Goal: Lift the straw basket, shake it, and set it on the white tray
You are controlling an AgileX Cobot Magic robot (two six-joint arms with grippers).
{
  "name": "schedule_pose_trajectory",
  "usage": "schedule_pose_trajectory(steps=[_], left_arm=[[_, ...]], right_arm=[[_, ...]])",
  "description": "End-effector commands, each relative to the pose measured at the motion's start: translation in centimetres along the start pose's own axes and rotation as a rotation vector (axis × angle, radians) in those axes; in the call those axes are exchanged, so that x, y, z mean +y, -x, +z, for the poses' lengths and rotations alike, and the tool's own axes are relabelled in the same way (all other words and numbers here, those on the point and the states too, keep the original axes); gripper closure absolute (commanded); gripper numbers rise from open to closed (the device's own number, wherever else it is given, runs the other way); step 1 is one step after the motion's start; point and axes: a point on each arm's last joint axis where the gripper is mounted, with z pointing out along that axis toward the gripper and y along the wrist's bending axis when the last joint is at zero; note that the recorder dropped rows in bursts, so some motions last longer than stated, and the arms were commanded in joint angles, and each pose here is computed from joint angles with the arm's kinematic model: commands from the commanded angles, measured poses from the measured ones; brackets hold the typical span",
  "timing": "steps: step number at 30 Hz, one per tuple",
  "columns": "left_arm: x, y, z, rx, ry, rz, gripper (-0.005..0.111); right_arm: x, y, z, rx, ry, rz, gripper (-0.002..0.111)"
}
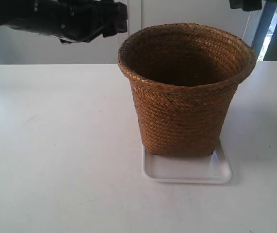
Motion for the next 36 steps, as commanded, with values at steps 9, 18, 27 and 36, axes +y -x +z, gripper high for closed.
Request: schedule_pose_trajectory(steps=[9, 18, 27, 36], left_arm=[[0.6, -2.0, -10.4, -0.159, 0.013, 0.419, 0.106], [3.7, -11.0, -13.9, -0.248, 0.013, 0.46, 0.106], [4.9, -14.5, -16.1, -0.26, 0.011, 0.453, 0.106], [5.8, -17.1, -16.9, -0.152, 0.025, 0.459, 0.106]], right_arm=[[2.1, -7.0, -2.3, -0.365, 0.192, 0.013, 0.108], [2.1, -15.2, -0.9, -0.198, 0.196, 0.005, 0.108], [1.8, -17.1, -0.7, -0.002, 0.163, -0.008, 0.108], [1.8, -17.1, -0.7, -0.002, 0.163, -0.008, 0.108]])
